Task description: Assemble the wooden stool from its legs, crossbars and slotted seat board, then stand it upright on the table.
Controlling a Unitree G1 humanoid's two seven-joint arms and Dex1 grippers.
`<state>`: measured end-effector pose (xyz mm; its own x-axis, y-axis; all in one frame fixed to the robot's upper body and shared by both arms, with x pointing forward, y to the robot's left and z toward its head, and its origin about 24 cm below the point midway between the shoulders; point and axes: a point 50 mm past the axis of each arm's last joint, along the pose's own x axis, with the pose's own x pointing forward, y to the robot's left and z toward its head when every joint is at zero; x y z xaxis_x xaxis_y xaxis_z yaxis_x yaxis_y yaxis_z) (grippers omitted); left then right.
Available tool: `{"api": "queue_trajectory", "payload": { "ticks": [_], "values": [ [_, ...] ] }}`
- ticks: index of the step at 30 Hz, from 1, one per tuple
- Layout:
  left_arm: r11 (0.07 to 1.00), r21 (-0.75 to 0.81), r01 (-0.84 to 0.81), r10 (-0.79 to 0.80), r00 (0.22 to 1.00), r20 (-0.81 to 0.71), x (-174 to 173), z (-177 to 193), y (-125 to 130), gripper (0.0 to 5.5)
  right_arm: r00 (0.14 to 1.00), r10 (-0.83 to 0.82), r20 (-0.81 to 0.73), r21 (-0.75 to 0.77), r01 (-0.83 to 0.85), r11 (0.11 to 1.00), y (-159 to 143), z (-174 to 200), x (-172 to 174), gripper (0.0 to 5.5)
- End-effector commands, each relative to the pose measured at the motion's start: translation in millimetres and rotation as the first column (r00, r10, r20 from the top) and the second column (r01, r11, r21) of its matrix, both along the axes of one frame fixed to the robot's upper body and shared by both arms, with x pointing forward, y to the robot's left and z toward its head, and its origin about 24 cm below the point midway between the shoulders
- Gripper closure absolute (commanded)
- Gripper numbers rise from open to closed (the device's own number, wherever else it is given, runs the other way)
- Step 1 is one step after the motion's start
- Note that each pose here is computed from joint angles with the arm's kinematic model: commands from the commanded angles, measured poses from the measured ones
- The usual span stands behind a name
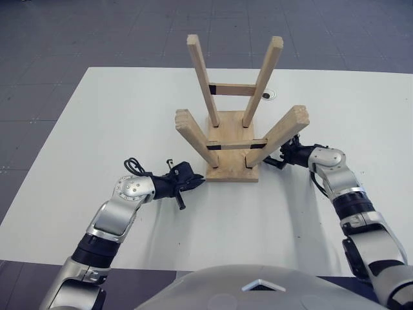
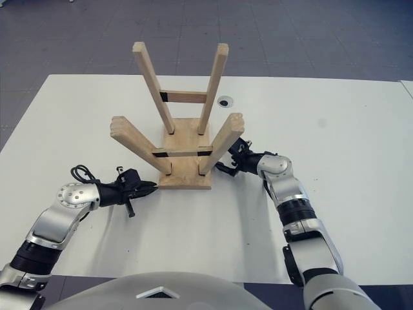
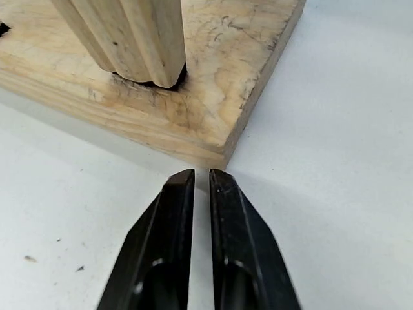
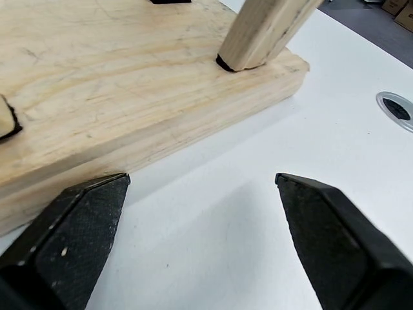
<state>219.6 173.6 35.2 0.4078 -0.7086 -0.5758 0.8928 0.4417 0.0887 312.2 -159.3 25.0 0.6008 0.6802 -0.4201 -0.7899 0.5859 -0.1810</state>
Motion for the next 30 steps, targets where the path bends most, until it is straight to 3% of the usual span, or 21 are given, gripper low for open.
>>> {"api": "queue_trajectory", "payload": {
  "ticks": [1,4,8,10,14,17,21,30],
  "values": [
    [0.998,0.044,-0.052,0.049,0.997,0.066,20.3,1.2,0.5,5.04,1.0,0.013,0.022,0.03,-0.013,0.999,21.1,4.0,12.2,1.32],
    [0.993,0.023,-0.114,0.111,0.987,0.116,37.3,0.4,-6.2,5.04,0.996,-0.078,0.049,0.048,0.076,0.996,17.1,10.0,21.7,1.32],
    [0.988,0.0,-0.155,0.154,0.979,0.13,44.1,-3.7,-12.6,5.04,0.946,-0.3,0.123,0.078,0.292,0.953,-15.2,36.0,26.9,1.32],
    [0.985,-0.012,-0.174,0.175,0.976,0.128,43.3,-7.0,-15.3,5.04,0.916,-0.366,0.164,0.126,0.348,0.929,-25.4,61.4,20.8,1.32],
    [0.978,-0.021,-0.207,0.207,0.966,0.155,51.6,-8.1,-22.2,5.04,0.799,-0.574,0.181,0.398,0.474,0.785,-44.0,151.2,17.0,1.5],
    [0.972,-0.026,-0.235,0.236,0.954,0.183,53.5,-3.5,-17.4,5.04,0.839,-0.518,0.167,0.555,0.355,0.753,-28.3,216.6,6.8,2.05],
    [0.963,-0.035,-0.266,0.267,0.941,0.208,43.4,-0.1,-8.9,5.04,0.898,-0.426,0.108,0.66,0.256,0.706,-6.3,255.6,-4.7,2.25],
    [0.961,-0.056,-0.271,0.277,0.935,0.221,35.7,5.7,-11.2,5.04,0.932,-0.362,-0.028,0.621,0.3,0.724,11.4,233.5,-8.3,2.25]
  ]
}}
